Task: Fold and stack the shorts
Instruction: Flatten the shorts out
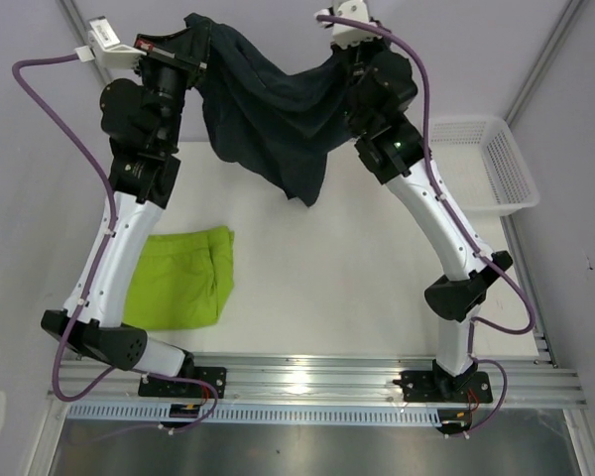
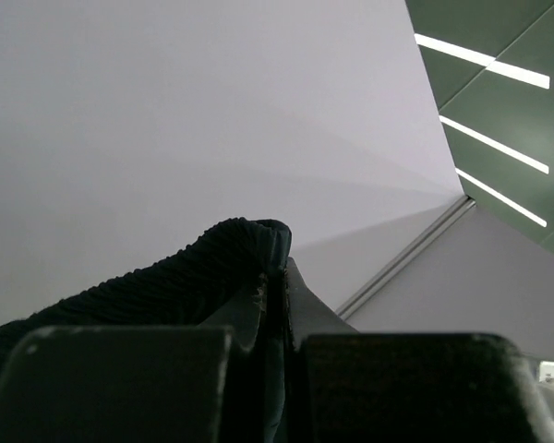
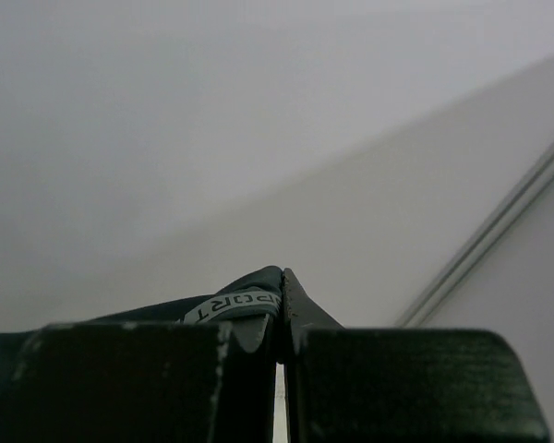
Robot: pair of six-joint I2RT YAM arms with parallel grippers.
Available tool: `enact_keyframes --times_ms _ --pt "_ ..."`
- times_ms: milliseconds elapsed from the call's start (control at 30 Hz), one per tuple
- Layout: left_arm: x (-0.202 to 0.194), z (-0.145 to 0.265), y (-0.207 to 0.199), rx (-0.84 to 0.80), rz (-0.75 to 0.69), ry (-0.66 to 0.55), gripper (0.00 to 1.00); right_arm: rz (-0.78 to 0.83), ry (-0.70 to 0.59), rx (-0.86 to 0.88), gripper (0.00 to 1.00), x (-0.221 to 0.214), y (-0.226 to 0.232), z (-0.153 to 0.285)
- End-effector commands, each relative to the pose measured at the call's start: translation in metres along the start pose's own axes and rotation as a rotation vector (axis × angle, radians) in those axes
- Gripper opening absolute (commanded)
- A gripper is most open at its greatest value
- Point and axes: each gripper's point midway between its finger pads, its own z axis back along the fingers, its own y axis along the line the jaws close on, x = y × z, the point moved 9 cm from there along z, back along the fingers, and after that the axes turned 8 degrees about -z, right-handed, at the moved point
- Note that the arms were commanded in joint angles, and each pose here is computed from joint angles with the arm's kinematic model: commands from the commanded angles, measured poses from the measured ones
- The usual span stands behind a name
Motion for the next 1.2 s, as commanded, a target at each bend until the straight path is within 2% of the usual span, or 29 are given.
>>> enact_keyframes --times_ms 0,67,133,167,300,400,500,600,700,733,800,833,867,900,933,1000,1033,1133,1167 --pt "0.068 0.017 -0.047 -0.15 -0.073 -0.266 0.0 -0.101 -0.185 -0.199 0.0 0.039 -0.071 -0.001" --pt "0.08 0.016 -0.051 -0.132 -0.101 -0.319 0.0 -0.074 -0.221 -0.24 0.0 0.036 -0.092 -0.01" --pt "0.075 0.005 -0.044 -0.111 -0.159 -0.311 0.0 -0.075 -0.266 -0.264 0.0 0.038 -0.108 -0.014" --pt "0.085 0.004 -0.052 -0.132 -0.171 -0.341 0.0 -0.057 -0.257 -0.295 0.0 0.027 -0.12 -0.022" --pt "0.088 -0.012 -0.033 -0.104 -0.21 -0.327 0.0 -0.124 -0.255 -0.336 0.0 0.015 -0.156 -0.032" --pt "0.092 -0.015 -0.004 -0.083 -0.175 -0.326 0.0 -0.119 -0.227 -0.371 0.0 -0.005 -0.172 -0.043" --pt "0.098 -0.018 0.007 -0.081 -0.161 -0.357 0.0 -0.129 -0.265 -0.372 0.0 -0.009 -0.182 -0.047" --pt "0.081 -0.027 0.01 -0.156 -0.152 -0.263 0.0 -0.131 -0.254 -0.32 0.0 -0.008 -0.165 -0.052" --pt "0.056 -0.014 0.009 -0.188 -0.13 -0.238 0.0 -0.135 -0.31 -0.297 0.0 0.003 -0.159 -0.034" --pt "0.045 -0.009 0.015 -0.154 -0.134 -0.237 0.0 -0.124 -0.284 -0.252 0.0 -0.009 -0.142 -0.032" --pt "0.043 0.013 -0.008 -0.194 -0.16 -0.27 0.0 -0.132 -0.329 -0.264 0.0 0.008 -0.149 -0.01" --pt "0.034 0.021 -0.013 -0.195 -0.184 -0.283 0.0 -0.114 -0.313 -0.232 0.0 0.0 -0.132 -0.006" --pt "0.034 0.029 -0.019 -0.197 -0.188 -0.296 0.0 -0.129 -0.36 -0.252 0.0 0.014 -0.142 0.01" --pt "0.044 0.042 -0.031 -0.217 -0.184 -0.327 0.0 -0.098 -0.365 -0.259 0.0 0.017 -0.142 0.018" --pt "0.035 0.049 -0.032 -0.222 -0.196 -0.319 0.0 -0.101 -0.376 -0.239 0.0 0.018 -0.13 0.027" --pt "0.048 0.068 -0.048 -0.249 -0.197 -0.358 0.0 -0.088 -0.41 -0.271 0.0 0.033 -0.143 0.054" --pt "0.044 0.076 -0.052 -0.259 -0.214 -0.357 0.0 -0.102 -0.435 -0.248 0.0 0.037 -0.135 0.066" --pt "0.06 0.105 -0.07 -0.305 -0.215 -0.399 0.0 -0.119 -0.492 -0.272 0.0 0.059 -0.158 0.105" --pt "0.06 0.111 -0.07 -0.305 -0.216 -0.401 0.0 -0.138 -0.508 -0.239 0.0 0.066 -0.152 0.118"
